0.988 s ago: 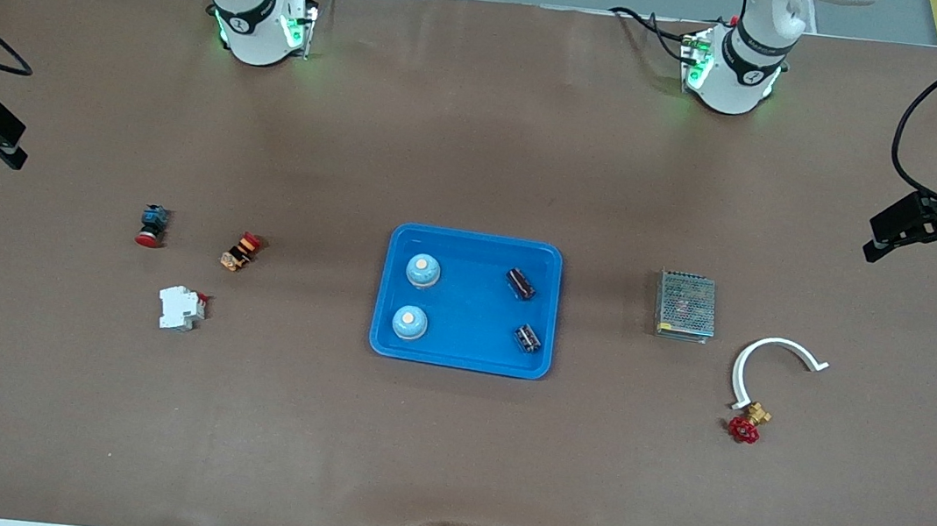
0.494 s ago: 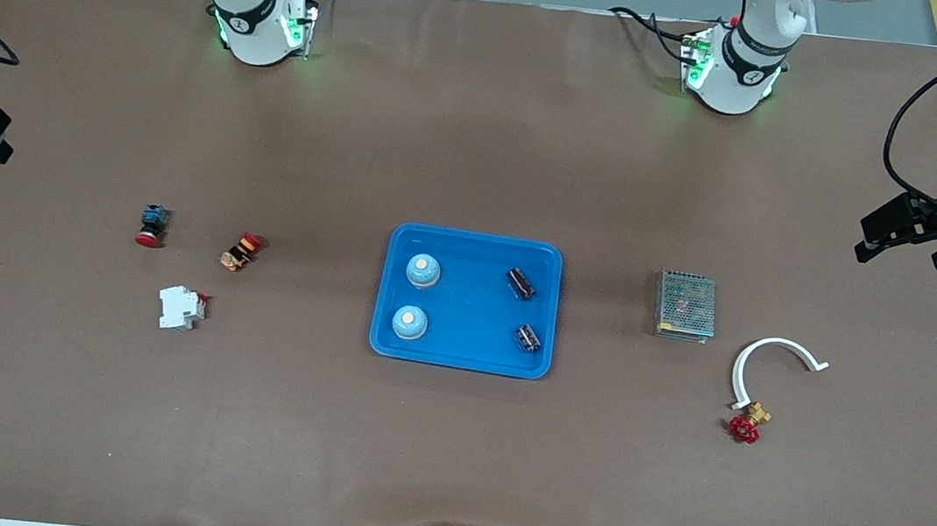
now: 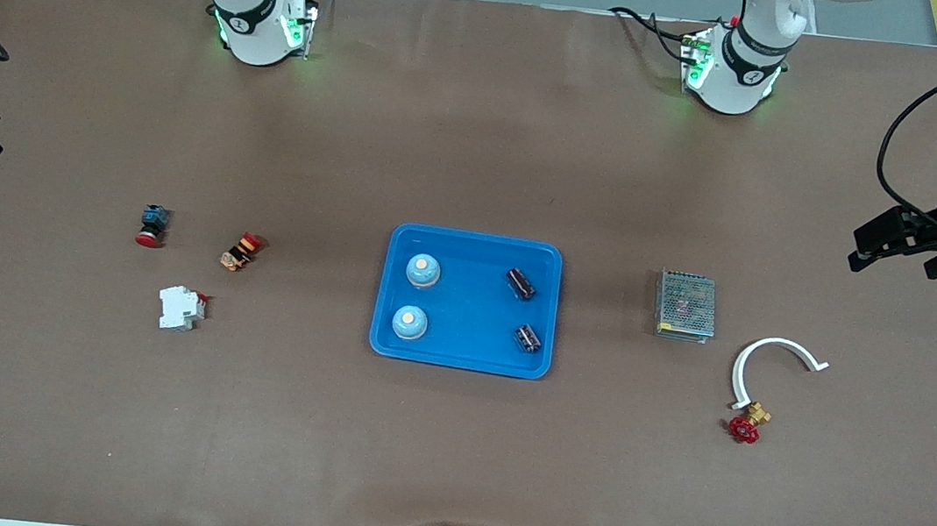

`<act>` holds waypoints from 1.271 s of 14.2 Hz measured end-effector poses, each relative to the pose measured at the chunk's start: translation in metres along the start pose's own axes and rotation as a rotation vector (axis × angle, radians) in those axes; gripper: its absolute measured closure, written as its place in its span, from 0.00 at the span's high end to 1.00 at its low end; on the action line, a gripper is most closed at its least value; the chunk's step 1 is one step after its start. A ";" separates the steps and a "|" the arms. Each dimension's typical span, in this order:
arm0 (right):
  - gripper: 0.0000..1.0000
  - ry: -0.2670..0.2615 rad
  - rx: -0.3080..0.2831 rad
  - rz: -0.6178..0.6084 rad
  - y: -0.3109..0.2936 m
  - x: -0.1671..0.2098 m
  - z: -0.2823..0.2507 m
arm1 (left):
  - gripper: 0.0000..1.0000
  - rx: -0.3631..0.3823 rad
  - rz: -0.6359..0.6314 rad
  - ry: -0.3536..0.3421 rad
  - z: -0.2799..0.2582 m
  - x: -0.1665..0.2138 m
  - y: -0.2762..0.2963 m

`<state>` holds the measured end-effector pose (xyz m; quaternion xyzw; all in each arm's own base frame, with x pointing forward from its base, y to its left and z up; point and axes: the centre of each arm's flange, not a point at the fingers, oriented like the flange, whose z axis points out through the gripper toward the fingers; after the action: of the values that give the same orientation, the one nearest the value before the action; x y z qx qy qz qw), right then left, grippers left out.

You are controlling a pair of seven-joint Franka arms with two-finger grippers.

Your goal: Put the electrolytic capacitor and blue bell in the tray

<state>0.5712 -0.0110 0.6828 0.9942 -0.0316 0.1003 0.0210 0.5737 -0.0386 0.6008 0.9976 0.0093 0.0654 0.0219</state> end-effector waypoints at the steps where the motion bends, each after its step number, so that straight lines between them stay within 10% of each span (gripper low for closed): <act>1: 1.00 -0.002 0.000 -0.001 0.000 0.000 0.001 | 1.00 0.001 0.006 0.000 0.002 0.002 0.003; 18: 1.00 -0.016 -0.002 -0.020 0.003 0.002 0.008 | 1.00 0.014 0.050 0.011 -0.001 0.007 -0.009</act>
<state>0.5745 -0.0148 0.6760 0.9952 -0.0222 0.0923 0.0228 0.5809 -0.0298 0.6022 0.9972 -0.0152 0.0716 0.0133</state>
